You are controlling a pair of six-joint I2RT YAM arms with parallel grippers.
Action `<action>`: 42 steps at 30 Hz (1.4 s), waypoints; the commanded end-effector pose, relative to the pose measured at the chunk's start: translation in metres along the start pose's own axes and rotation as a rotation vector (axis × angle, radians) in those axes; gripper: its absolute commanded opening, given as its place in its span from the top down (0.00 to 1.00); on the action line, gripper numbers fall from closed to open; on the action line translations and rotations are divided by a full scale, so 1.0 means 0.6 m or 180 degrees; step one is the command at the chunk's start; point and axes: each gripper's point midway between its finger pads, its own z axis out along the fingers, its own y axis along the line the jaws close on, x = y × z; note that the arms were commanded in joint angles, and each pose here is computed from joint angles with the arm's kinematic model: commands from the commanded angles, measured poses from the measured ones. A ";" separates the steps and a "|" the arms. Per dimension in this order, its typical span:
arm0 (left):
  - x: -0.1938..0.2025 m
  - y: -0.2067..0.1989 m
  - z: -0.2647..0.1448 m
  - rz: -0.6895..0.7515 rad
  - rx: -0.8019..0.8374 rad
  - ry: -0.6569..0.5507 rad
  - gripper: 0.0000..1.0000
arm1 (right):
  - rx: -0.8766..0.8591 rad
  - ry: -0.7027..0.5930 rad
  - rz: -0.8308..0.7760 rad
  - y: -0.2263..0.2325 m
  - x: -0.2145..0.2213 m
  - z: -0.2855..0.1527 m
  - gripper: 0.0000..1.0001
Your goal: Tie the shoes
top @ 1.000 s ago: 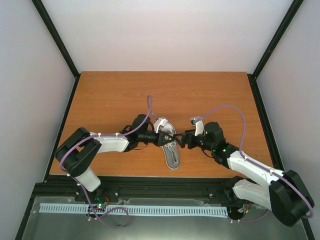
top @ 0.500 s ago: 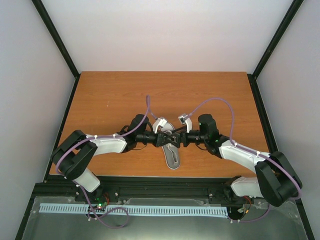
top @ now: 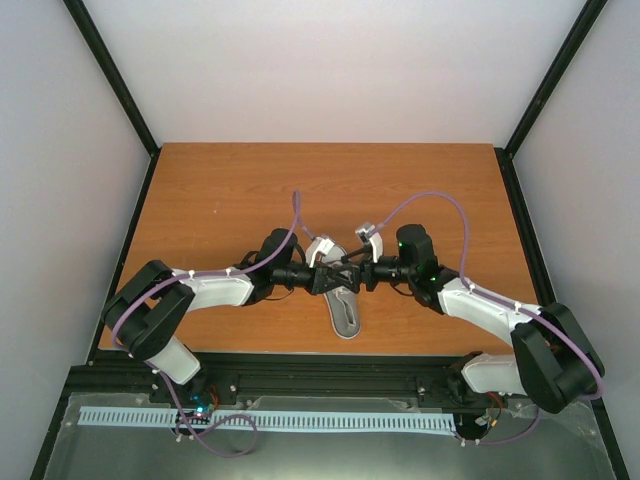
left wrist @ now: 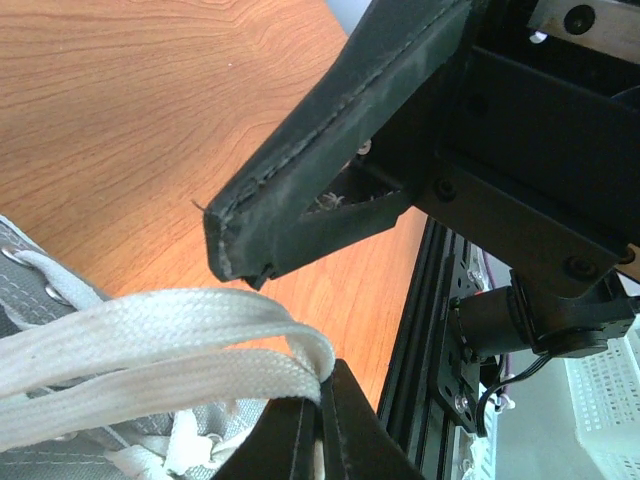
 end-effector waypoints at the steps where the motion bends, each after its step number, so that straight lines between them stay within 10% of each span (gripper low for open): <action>1: -0.016 -0.012 -0.002 0.0108 0.0069 -0.0041 0.98 | -0.0100 -0.0112 -0.0208 0.012 -0.029 0.000 0.15; 36: -0.029 -0.016 -0.012 0.0069 0.0110 -0.0097 0.98 | -0.0501 0.0501 0.0157 0.008 0.084 0.016 0.49; 42: -0.030 -0.005 -0.016 0.0013 0.0030 -0.0136 0.88 | -0.0353 0.0459 0.0167 0.002 0.083 0.011 0.40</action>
